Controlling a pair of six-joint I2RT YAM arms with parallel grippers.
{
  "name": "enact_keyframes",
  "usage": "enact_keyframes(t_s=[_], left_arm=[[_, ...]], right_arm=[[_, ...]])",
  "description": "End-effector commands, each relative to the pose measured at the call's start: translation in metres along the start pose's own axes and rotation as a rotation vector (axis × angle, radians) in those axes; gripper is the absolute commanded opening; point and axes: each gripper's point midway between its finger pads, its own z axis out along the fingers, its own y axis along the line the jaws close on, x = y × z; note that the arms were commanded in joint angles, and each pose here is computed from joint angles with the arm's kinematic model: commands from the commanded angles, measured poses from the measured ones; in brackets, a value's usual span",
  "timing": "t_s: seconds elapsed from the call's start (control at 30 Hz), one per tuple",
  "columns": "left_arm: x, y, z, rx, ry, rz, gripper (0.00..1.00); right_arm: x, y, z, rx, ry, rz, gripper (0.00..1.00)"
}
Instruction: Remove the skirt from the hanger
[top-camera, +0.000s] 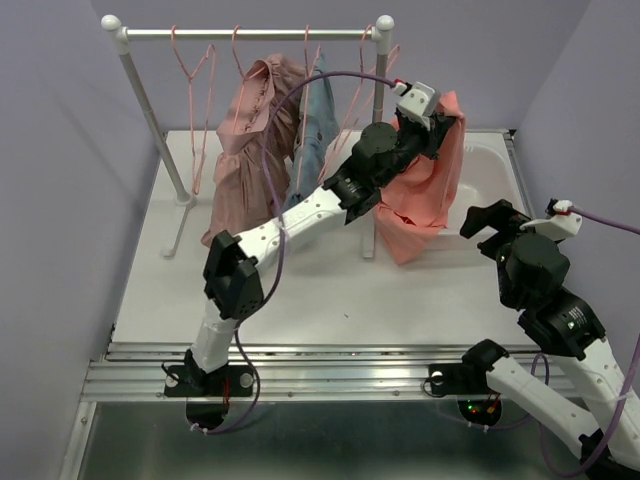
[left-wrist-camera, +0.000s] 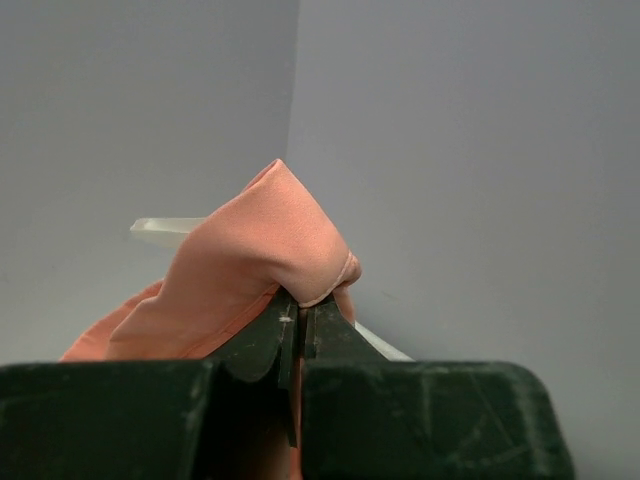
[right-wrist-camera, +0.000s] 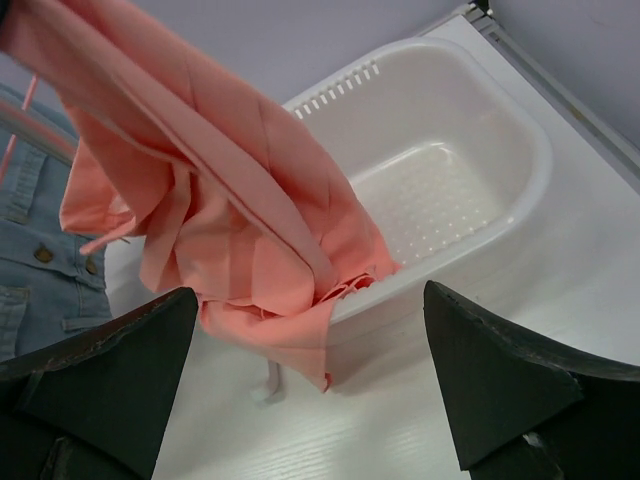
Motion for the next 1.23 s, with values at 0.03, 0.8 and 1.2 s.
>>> enact_keyframes(t_s=[0.03,0.8,1.2], left_arm=[[-0.125,-0.048,-0.078,0.027,-0.169,-0.053,0.00],[0.116,-0.056,-0.364,-0.163,0.603,-0.418,0.99],[0.134,0.015,-0.439,-0.539,0.649,-0.459,0.99]], right_arm=[[-0.015,0.004,-0.012,-0.064,-0.028,0.058,1.00],[0.048,0.032,-0.002,-0.143,0.204,0.018,1.00],[0.075,0.023,0.001,-0.096,0.279,0.006,1.00]])
